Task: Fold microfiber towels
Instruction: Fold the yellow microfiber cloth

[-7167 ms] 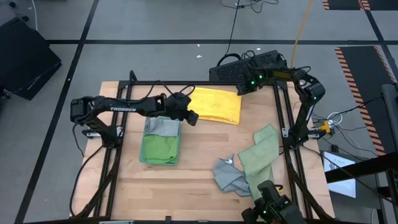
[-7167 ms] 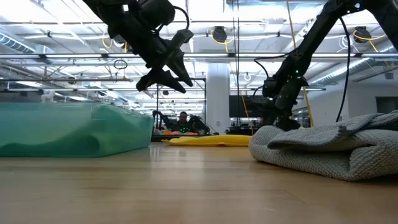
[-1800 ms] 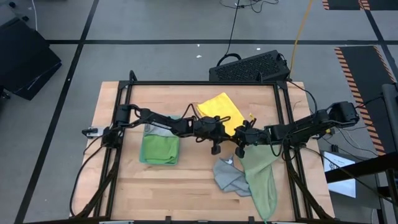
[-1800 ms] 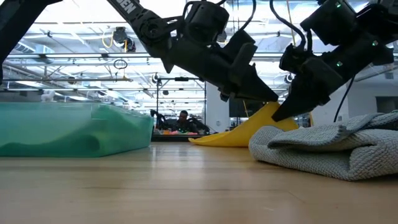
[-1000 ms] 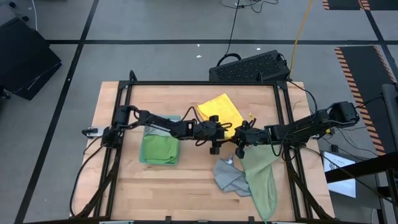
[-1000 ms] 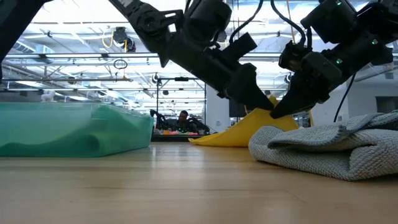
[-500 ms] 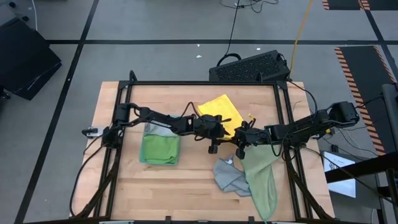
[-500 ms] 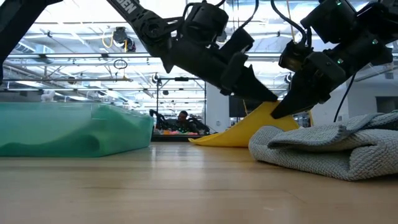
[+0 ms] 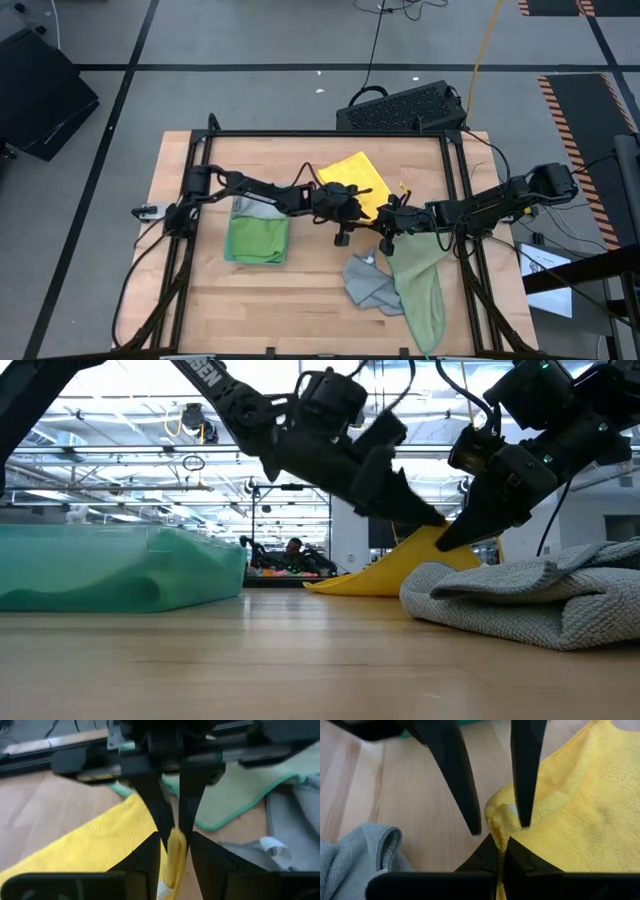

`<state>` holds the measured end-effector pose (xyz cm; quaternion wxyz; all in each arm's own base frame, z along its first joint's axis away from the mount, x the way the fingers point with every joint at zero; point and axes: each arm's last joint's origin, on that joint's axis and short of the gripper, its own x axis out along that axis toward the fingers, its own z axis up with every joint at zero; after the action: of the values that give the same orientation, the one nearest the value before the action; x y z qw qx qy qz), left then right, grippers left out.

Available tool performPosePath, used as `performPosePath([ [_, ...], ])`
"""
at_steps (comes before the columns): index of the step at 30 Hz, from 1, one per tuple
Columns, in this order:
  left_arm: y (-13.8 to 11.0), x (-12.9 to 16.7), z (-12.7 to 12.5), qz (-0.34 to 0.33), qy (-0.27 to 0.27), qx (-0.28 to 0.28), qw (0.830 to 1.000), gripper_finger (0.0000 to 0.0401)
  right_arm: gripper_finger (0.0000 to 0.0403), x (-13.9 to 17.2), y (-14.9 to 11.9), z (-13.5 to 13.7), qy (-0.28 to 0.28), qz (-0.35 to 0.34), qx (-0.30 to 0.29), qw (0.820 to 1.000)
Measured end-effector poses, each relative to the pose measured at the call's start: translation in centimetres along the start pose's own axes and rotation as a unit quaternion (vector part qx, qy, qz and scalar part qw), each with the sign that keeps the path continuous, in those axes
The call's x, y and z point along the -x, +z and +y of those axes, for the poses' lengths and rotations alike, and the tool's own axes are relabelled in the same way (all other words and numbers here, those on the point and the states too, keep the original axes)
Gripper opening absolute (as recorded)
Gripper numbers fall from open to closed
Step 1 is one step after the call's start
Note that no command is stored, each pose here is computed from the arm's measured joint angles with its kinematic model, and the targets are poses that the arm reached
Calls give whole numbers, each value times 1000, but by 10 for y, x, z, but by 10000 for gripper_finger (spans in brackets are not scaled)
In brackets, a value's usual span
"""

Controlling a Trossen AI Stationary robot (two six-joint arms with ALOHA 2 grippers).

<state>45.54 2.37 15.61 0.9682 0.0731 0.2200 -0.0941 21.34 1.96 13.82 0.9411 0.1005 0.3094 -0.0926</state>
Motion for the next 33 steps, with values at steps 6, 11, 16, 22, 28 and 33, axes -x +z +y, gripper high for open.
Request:
performPosePath([
  [6,-9,-5,-1,13,-3,11,1000,106,2,0,0,0,-1,3,3,1000],
  [11,-9,-5,-1,13,-4,5,1000,74,2,0,-1,0,-1,3,13,1000],
  [16,-9,-5,-1,12,-4,18,1000,10,2,0,-1,0,-2,5,16,1000],
  [22,-8,-5,-1,10,1,44,999,5,38,0,-1,0,-2,4,-7,1000],
  [28,-3,-6,-17,12,-5,97,995,4,99,8,1,0,22,16,-44,999],
  [33,8,-4,-36,8,15,106,994,3,141,26,-4,-4,34,63,-46,996],
])
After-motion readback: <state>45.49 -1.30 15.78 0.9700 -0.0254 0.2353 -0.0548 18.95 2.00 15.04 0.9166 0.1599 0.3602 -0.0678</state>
